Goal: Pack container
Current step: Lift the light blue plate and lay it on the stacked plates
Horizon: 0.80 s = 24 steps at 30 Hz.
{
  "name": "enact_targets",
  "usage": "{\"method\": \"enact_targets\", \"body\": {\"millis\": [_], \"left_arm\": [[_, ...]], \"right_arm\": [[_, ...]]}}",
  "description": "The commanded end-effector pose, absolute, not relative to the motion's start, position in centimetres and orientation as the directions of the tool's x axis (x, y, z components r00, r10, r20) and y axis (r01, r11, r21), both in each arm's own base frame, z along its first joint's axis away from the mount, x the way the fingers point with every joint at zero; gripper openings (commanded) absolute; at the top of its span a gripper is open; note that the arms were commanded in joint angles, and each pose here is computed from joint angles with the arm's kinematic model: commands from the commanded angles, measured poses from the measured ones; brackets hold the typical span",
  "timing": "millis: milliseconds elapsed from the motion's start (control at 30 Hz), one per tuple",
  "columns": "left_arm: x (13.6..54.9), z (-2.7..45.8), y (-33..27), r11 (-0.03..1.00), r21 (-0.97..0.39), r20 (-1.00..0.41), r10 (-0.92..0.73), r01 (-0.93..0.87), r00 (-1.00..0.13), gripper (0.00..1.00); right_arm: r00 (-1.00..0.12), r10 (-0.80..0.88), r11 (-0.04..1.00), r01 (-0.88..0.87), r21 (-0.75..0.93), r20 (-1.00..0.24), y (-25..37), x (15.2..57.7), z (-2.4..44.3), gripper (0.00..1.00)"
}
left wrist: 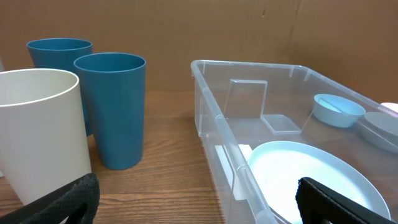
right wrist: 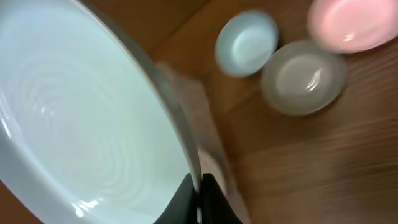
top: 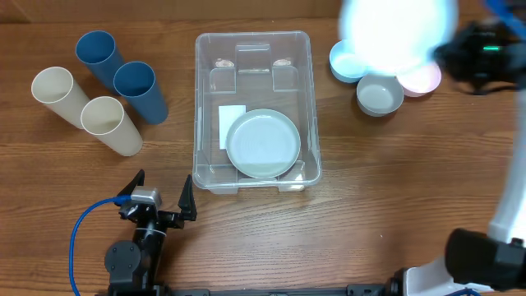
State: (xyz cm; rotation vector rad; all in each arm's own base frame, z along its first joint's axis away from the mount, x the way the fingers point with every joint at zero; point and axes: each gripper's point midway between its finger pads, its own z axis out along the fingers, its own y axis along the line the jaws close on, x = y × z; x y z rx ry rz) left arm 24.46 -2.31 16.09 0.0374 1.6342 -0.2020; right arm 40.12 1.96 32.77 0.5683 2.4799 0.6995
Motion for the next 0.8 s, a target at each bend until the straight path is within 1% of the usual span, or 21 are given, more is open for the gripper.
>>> {"method": "enact_targets", "body": {"millis": [0, 100, 133, 167, 200, 267, 333, 400, 633, 767], "left_arm": [[24.5, 16.0, -2.1, 0.986, -0.093, -0.994, -0.084, 0.141, -0.072, 1.0], [24.5, 16.0, -2.1, 0.986, -0.093, -0.994, -0.084, 0.141, -0.072, 1.0], [24.5, 16.0, -2.1, 0.986, -0.093, -0.994, -0.084, 0.141, -0.072, 1.0], [24.5, 16.0, -2.1, 0.986, -0.093, -0.994, -0.084, 0.141, -0.072, 1.0], [24.5, 16.0, -2.1, 0.986, -0.093, -0.994, -0.084, 0.141, -0.072, 1.0], [24.5, 16.0, -2.1, 0.986, -0.093, -0.994, -0.084, 0.141, -0.072, 1.0], [24.5, 16.0, -2.1, 0.986, -0.093, -0.994, -0.084, 0.141, -0.071, 1.0], [24.5, 16.0, -2.1, 0.986, -0.093, -0.994, -0.084, 0.141, -0.072, 1.0], [24.5, 16.0, -2.1, 0.986, -0.093, -0.994, -0.084, 0.141, -0.072, 1.0], [24.5, 16.0, -2.1, 0.986, -0.093, -0.994, -0.084, 0.141, -0.072, 1.0]], "right_arm": [[-0.876, 0.263, 0.905, 0.079, 0.418, -0.403, 10.0, 38.3, 31.4, 0.04], [-0.912, 0.143, 0.958, 0.03, 0.286, -0.384, 14.1, 36.5, 28.4, 0.04], [-0.93, 0.086, 0.968, -0.006, 0.25, -0.358, 15.8, 35.5, 26.6, 0.04], [-0.936, 0.069, 0.969, -0.019, 0.245, -0.345, 16.4, 35.2, 25.9, 0.04], [-0.947, 0.041, 0.972, -0.036, 0.233, -0.318, 17.3, 34.7, 24.0, 0.04], [-0.959, 0.033, 0.975, -0.032, 0.222, -0.281, 17.7, 34.3, 21.4, 0.04], [-0.971, 0.036, 0.976, -0.017, 0.217, -0.238, 17.8, 33.9, 17.7, 0.04], [-0.973, 0.033, 0.977, -0.016, 0.212, -0.227, 17.8, 33.9, 15.4, 0.04], [-0.98, 0.019, 0.964, -0.035, 0.265, -0.198, 18.8, 33.0, 10.2, 0.04], [-0.977, -0.006, 0.96, -0.065, 0.271, -0.215, 19.7, 32.7, 9.1, 0.04]]}}
